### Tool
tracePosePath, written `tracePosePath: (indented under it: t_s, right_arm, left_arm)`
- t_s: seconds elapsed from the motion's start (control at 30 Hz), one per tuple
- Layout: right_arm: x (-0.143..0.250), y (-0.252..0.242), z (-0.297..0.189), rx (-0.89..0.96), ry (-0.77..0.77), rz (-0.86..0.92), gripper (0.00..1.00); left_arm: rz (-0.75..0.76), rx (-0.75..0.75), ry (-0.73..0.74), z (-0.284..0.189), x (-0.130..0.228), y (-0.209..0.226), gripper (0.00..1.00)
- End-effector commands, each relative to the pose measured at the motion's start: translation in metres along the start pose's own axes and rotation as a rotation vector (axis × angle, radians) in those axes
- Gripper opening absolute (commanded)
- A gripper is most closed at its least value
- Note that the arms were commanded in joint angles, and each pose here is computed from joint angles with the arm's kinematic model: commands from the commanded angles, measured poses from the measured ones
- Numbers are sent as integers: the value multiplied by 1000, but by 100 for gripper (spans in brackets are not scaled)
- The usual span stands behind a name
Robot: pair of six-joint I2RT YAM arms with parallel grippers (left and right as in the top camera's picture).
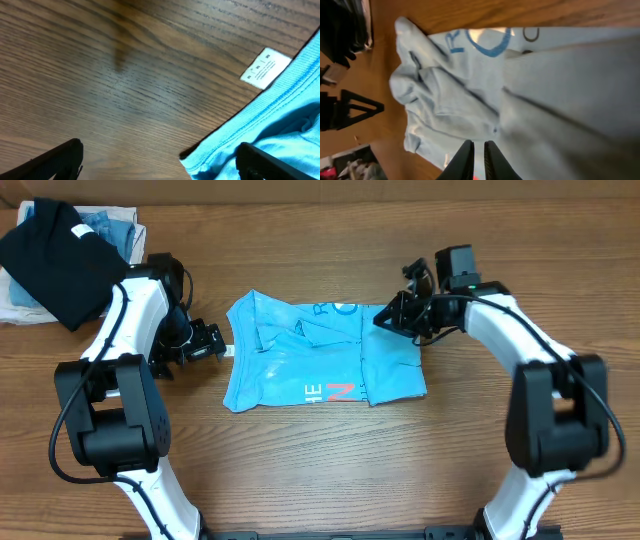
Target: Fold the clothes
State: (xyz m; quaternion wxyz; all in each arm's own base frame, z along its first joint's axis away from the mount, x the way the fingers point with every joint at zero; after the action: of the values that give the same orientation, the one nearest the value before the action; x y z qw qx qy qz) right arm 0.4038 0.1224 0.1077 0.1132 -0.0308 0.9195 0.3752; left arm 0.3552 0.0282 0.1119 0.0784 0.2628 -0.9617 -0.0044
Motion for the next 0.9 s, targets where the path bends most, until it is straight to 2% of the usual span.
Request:
tracePosePath:
  t_s: [0.0,0.13,0.27,0.4,0.6,0.7,0.87]
  right_arm:
    - [4,-11,20,-64,46,9,12]
    - [8,-35,41,-56,70,35,13]
    - [3,-49,43,-53,45,44,15]
    - [-12,-50,22,-72,21,79,12]
    - [-31,-17,-27,-223,43,43,11]
    - [-25,-3,-44,-255,99,33,12]
    - [11,0,-48,-266,249,34,13]
  left_arm:
    - [-14,7,-1,-2,4,-2,100]
    - [-14,8,-1,-2,4,-2,100]
    - [-14,8,-1,-2,4,-2,100]
    - [-13,7,0,-2,4,-2,100]
    - [-14,8,-1,-2,4,-2,100]
    - [-14,7,-1,-2,4,-2,100]
    - [-13,7,-1,-2,4,-2,100]
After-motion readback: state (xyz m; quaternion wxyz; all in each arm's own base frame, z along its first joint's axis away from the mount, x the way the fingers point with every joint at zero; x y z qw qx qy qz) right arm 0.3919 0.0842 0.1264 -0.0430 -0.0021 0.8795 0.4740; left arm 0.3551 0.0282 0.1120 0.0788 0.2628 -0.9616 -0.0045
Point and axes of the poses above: each gripper's point midway between its finger pads, its own z axis out along the fingers, its own y axis along the line the jaws close on, x = y × z, the point moved 7 cm from there along -z, back along the fingers, and after that the axes turned 6 degrees about -z, right-handed, at the moved point
